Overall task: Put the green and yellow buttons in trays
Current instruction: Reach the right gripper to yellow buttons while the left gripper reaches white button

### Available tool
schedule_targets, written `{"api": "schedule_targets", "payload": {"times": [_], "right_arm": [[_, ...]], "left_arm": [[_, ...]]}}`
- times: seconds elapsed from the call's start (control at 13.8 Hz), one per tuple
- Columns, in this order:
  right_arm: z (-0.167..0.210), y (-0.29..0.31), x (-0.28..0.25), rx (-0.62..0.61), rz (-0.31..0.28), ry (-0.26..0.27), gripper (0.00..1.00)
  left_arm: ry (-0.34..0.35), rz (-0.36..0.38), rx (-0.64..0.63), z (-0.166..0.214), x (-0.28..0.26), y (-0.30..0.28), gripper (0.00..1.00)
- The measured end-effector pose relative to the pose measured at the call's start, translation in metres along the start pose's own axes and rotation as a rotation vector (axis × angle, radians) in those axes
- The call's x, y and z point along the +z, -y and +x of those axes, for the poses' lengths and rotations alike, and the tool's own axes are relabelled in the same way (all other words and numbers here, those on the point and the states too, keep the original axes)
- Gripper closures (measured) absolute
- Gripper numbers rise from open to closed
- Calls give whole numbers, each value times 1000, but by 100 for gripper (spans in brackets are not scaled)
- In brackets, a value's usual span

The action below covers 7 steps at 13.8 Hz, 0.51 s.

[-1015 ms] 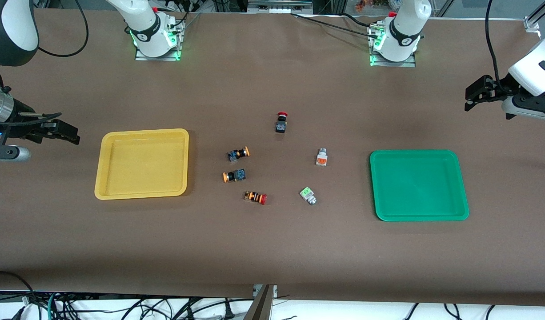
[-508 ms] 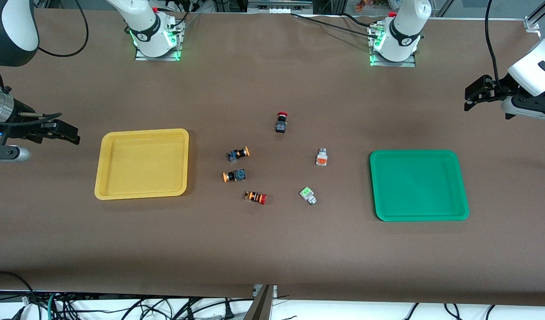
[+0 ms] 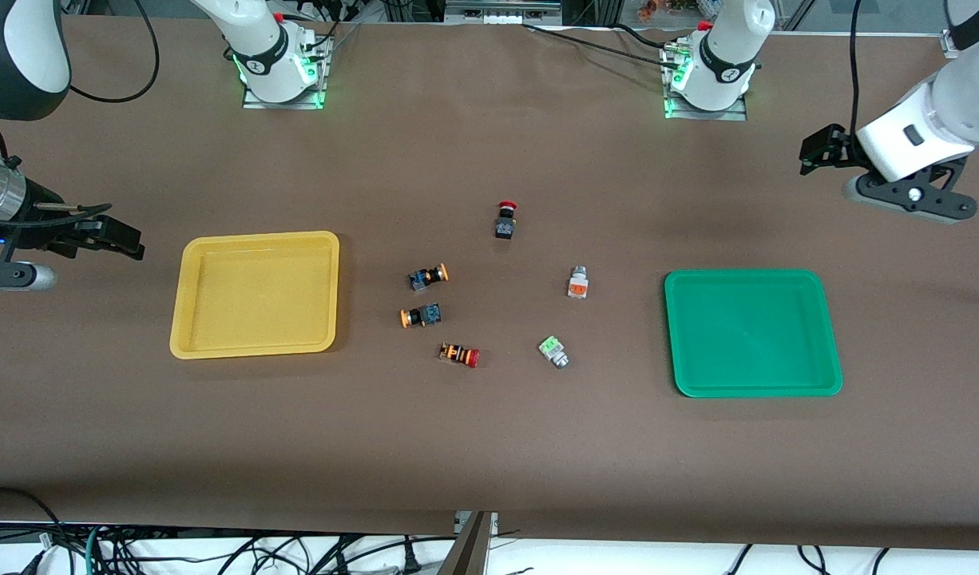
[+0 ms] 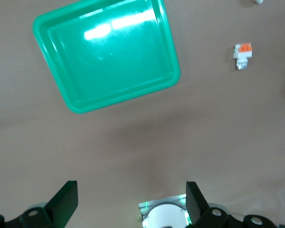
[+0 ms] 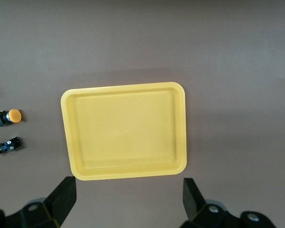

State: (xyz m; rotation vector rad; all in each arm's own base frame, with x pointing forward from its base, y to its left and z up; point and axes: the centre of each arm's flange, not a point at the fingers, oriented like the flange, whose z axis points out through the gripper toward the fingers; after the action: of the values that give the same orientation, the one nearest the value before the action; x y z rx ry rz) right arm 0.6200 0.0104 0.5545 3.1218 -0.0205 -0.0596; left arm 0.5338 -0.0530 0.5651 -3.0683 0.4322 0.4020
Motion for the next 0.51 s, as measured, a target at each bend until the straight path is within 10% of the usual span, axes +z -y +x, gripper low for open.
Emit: {"api": "schedule_targets", "payload": {"times": [0.51], "right_arm": [[-4,107,13,50,-9,6,0]], "left_arm": [[128,-119,-150,66,89,-50,0]]}}
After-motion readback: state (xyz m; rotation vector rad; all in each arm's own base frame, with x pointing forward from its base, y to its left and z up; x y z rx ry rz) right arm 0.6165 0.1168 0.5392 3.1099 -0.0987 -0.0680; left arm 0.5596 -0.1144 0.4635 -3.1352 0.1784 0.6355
